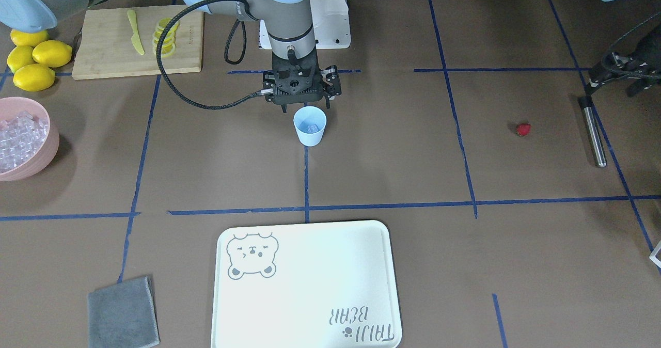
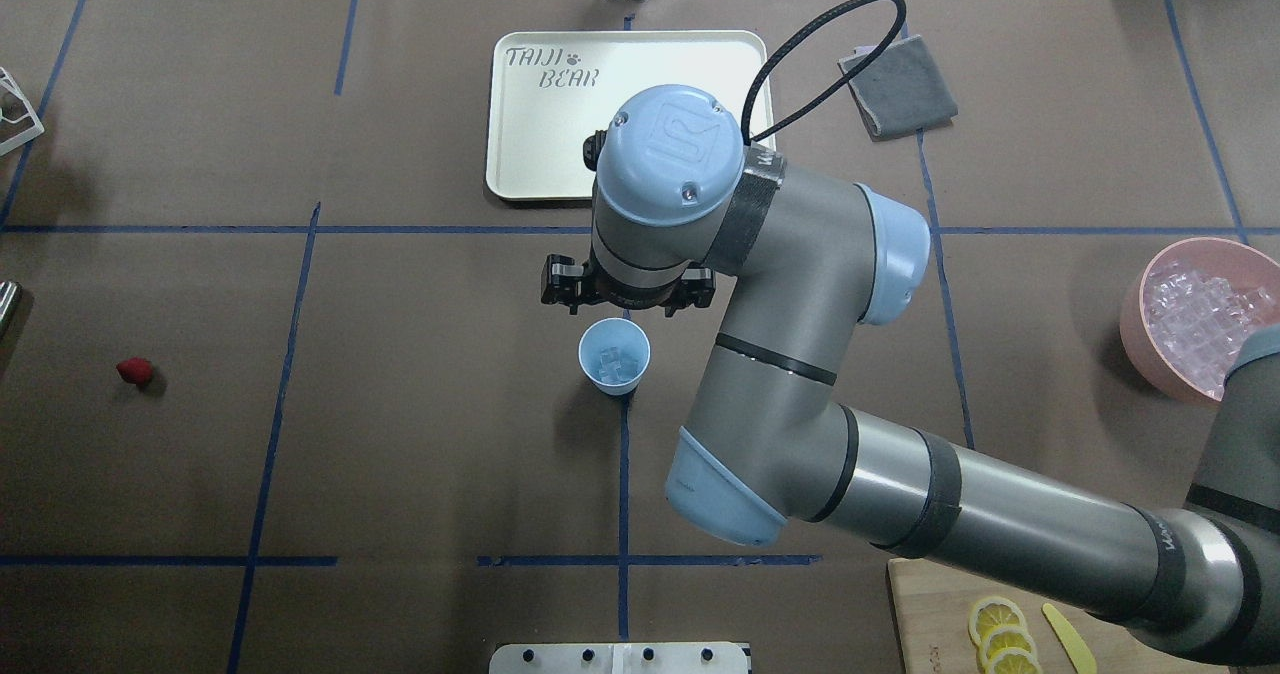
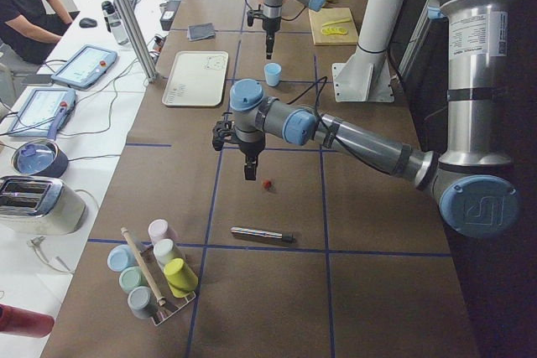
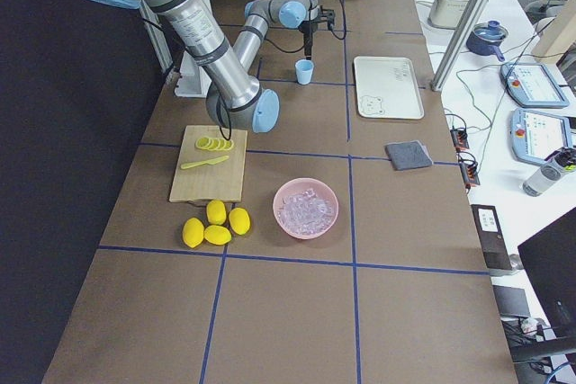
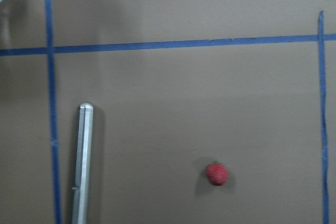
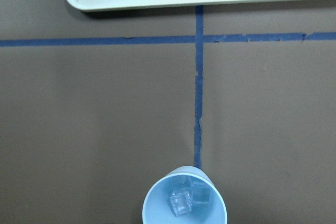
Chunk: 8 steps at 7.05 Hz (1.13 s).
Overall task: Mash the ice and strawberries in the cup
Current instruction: 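Raise the right gripper off the cup while the left gripper reaches the strawberry, then close the left gripper on the red strawberry while the right arm withdraws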
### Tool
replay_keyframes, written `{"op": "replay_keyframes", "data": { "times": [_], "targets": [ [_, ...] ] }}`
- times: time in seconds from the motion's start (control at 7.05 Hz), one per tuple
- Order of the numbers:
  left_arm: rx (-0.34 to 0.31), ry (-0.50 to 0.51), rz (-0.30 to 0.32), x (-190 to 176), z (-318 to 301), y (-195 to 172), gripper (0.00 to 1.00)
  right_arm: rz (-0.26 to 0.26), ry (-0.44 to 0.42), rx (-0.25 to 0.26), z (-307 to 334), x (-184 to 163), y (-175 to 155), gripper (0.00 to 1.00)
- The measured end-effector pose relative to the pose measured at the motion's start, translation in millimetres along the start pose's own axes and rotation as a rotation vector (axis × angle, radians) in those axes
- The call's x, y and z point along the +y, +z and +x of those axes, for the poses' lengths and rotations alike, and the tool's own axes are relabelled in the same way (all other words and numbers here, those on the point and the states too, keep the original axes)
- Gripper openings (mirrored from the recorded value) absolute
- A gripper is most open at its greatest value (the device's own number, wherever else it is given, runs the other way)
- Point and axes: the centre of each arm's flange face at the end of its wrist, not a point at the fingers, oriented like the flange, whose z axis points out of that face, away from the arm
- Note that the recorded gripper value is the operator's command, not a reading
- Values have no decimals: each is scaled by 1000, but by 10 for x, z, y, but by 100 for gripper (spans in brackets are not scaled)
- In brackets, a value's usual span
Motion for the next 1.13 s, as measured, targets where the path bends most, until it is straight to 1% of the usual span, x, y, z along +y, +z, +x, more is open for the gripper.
{"op": "replay_keyframes", "data": {
  "times": [0.28, 0.43, 0.71, 0.85, 1.13],
  "targets": [
    [-3, -31, 34, 79, 210, 376, 100, 27, 20, -12, 156, -219, -253, 99],
    [3, -39, 56, 90, 230, 653, 100, 36, 26, -12, 220, -284, -314, 99],
    [49, -54, 100, 148, 211, 1195, 100, 48, 33, -16, 407, -325, -405, 99],
    [54, -54, 110, 205, 247, 1380, 100, 52, 34, -22, 546, -317, -471, 99],
    [37, -51, 112, 308, 356, 1612, 100, 61, 40, -25, 707, -329, -544, 99]
  ]
}}
